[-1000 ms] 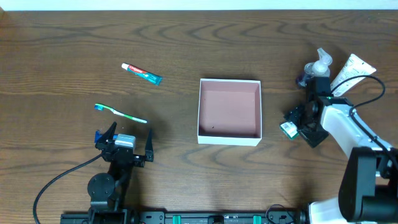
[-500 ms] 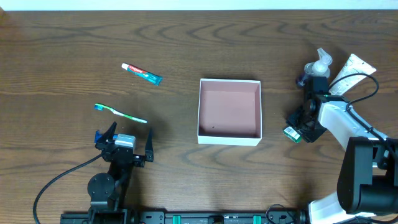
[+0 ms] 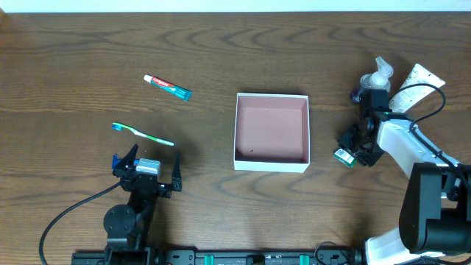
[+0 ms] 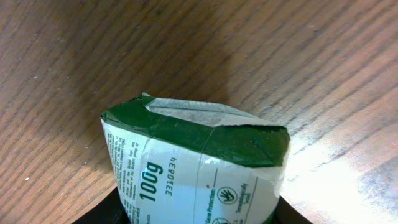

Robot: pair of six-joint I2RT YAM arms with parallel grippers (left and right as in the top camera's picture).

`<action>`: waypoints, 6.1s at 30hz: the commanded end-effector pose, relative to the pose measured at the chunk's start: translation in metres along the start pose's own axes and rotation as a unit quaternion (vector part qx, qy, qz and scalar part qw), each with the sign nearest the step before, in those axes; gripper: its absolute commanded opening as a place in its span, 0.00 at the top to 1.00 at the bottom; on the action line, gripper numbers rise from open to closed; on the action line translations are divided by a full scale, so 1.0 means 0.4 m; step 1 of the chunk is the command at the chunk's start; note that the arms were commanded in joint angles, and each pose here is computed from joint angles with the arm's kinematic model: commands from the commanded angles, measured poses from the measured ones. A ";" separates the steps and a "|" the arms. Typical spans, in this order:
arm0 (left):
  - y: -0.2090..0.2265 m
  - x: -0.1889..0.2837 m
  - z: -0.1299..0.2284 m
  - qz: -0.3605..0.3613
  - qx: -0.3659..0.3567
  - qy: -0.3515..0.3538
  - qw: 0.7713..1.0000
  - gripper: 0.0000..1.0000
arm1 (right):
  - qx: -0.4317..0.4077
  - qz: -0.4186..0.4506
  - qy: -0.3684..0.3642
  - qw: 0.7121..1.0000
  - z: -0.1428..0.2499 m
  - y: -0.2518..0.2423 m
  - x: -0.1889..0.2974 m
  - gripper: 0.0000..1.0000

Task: Pack container
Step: 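Lift the soap package with the right gripper and carry it over the box, then lower the soap package into the box and open the right gripper, then move the right gripper to the white Pantene tube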

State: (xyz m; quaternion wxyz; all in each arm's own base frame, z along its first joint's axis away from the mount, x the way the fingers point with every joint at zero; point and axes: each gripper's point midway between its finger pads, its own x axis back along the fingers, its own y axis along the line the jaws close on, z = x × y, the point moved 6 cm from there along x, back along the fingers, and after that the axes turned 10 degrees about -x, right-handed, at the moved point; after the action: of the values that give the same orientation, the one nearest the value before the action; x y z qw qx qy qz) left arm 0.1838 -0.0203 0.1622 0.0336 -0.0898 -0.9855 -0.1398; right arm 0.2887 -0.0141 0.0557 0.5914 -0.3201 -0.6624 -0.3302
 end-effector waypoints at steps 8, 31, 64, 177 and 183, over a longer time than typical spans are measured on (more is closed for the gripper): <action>-0.009 -0.002 0.031 0.009 0.008 0.021 1.000 0.02 | 0.105 -0.067 0.027 0.992 0.016 0.051 0.044 0.88; -0.009 -0.002 0.031 0.009 0.008 0.021 1.000 0.02 | 0.250 -0.372 -0.014 0.894 0.121 0.207 0.412 0.82; -0.009 -0.002 0.031 0.009 0.008 0.021 1.000 0.02 | 0.332 -0.226 -0.098 0.911 0.272 0.347 0.209 0.77; -0.009 -0.002 0.031 0.009 0.008 0.021 1.000 0.02 | 0.109 -0.139 -0.352 0.919 -0.263 0.004 0.647 0.18; -0.009 -0.002 0.031 0.009 0.008 0.021 1.000 0.02 | 0.101 -0.154 -0.339 0.923 -0.291 -0.011 0.635 0.18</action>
State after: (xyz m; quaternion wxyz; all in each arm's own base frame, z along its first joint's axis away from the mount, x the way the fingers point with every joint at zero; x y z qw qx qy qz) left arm 0.1838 -0.0202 0.1622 0.0336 -0.0896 -0.9856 -0.1396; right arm 0.3251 -0.1000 0.3165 0.3001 -0.2633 -0.8906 -0.2178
